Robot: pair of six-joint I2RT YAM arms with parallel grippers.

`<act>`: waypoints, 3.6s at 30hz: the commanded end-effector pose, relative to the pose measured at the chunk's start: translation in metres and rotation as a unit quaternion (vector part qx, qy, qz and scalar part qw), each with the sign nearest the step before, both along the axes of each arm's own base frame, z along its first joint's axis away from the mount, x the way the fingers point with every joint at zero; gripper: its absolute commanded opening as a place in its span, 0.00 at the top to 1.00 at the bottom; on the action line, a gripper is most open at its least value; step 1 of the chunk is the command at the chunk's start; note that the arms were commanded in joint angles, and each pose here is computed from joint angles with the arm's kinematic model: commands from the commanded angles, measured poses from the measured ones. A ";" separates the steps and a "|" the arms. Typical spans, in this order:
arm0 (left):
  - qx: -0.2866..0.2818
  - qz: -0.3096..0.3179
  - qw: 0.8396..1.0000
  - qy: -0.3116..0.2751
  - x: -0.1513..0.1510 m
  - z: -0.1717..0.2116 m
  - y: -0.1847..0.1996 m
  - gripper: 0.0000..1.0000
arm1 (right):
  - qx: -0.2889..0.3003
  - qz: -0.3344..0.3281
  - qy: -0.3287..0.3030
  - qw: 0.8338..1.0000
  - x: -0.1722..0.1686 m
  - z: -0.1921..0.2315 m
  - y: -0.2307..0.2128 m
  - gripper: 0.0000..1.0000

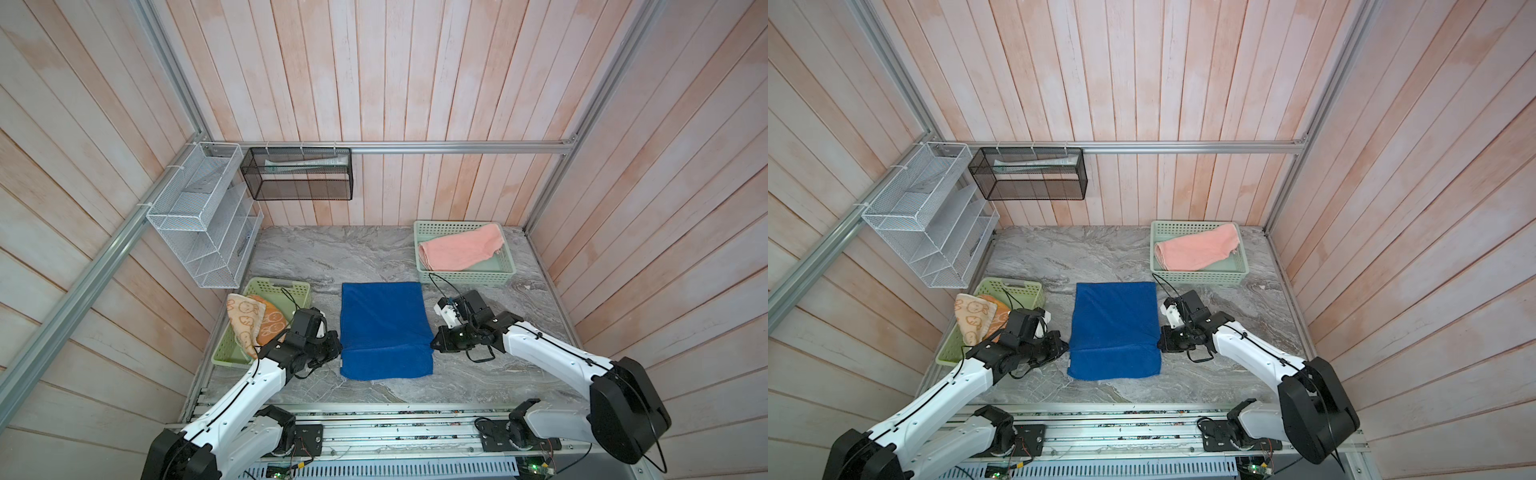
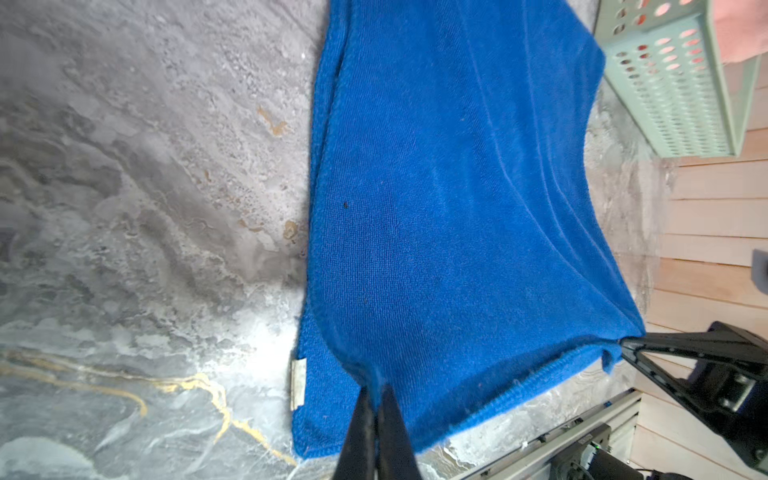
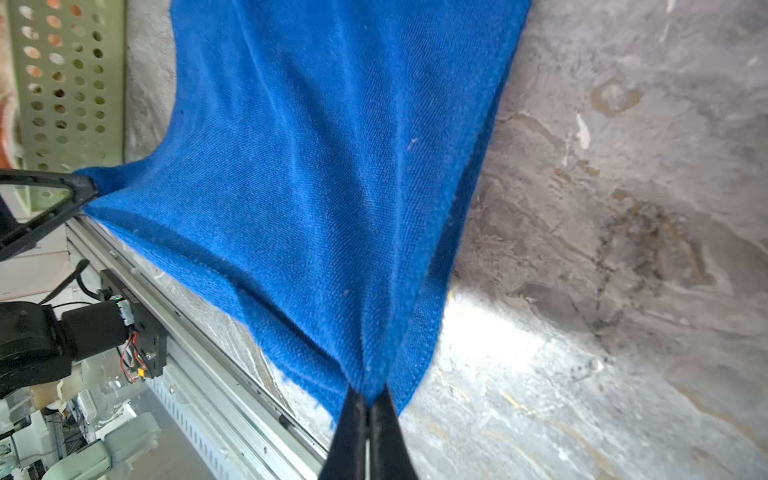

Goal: Fold and stack the towels

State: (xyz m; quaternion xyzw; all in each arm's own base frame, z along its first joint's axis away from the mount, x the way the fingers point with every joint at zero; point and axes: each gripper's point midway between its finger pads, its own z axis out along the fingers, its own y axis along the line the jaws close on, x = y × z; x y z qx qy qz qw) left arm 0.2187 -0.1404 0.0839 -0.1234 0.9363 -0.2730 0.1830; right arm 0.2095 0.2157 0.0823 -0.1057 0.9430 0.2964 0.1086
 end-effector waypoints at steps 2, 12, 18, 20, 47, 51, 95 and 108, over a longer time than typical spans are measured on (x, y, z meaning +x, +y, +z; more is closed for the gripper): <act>-0.017 0.003 0.999 0.047 -0.016 -0.026 -0.005 1.00 | 0.009 0.006 0.060 0.998 -0.032 -0.036 -0.006 1.00; 0.006 0.031 0.995 0.093 -0.028 -0.050 0.000 0.64 | -0.036 0.013 0.089 0.995 -0.037 -0.059 -0.014 0.61; 0.035 0.035 0.998 0.027 -0.002 -0.001 0.006 0.56 | -0.056 -0.005 0.026 0.998 -0.005 -0.013 -0.014 0.58; 0.038 0.024 0.999 0.010 0.008 0.009 0.002 0.61 | -0.054 -0.004 0.012 0.998 0.003 -0.003 -0.006 0.58; 0.105 -0.065 0.984 0.129 -0.092 -0.068 -0.030 0.69 | -0.042 0.135 0.080 0.987 -0.116 -0.049 0.080 0.71; 0.116 -0.066 0.982 0.133 -0.102 -0.060 -0.025 0.67 | -0.038 0.146 0.081 0.985 -0.119 -0.043 0.079 0.67; 0.020 -0.074 0.997 -0.024 0.192 -0.025 -0.027 0.34 | -0.088 -0.124 -0.075 0.986 0.159 -0.047 -0.013 0.55; -0.020 -0.088 0.996 -0.007 0.199 -0.049 -0.038 0.69 | -0.085 -0.089 -0.062 0.991 0.158 -0.068 -0.001 0.79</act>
